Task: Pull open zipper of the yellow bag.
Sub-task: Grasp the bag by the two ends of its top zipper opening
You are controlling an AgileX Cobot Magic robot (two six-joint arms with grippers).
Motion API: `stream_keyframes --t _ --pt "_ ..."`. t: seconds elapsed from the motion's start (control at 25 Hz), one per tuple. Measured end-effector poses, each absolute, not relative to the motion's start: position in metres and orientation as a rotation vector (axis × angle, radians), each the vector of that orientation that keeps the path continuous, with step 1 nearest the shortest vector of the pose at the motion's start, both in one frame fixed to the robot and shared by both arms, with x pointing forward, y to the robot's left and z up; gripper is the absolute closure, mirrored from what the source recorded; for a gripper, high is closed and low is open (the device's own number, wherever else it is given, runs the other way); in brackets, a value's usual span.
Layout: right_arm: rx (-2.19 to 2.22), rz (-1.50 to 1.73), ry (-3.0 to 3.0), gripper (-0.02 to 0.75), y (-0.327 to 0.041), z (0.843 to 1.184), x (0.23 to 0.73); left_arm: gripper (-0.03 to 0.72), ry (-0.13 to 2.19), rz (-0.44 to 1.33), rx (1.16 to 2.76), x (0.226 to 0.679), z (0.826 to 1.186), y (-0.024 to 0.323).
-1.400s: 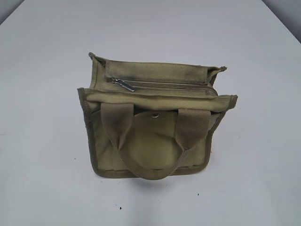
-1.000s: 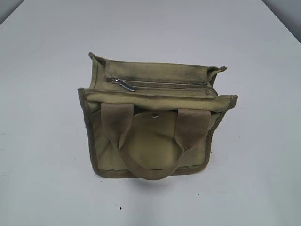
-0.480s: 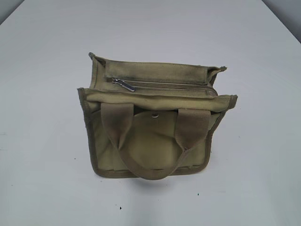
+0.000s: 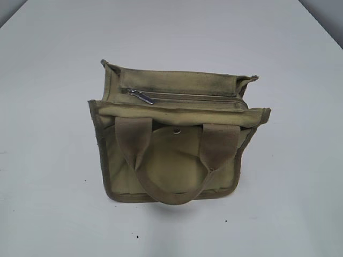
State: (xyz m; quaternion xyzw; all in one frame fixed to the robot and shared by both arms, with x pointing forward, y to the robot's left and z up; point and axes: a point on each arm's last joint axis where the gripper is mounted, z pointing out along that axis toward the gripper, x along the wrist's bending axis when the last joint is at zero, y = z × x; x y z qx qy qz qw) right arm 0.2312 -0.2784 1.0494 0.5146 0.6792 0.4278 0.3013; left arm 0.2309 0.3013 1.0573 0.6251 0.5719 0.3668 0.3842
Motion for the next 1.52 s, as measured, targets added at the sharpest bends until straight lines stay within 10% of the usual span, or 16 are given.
stream_keyframes --t 0.56,1.52 --pt "1.314 1.133 1.973 0.155 -0.269 1.055 0.255 0.181 1.283 0.881 1.356 0.261 1.097 0.289" --pt "0.691 0.956 2.424 0.162 -0.17 1.096 0.483 0.198 1.43 -0.221 1.545 0.487 1.073 0.206"
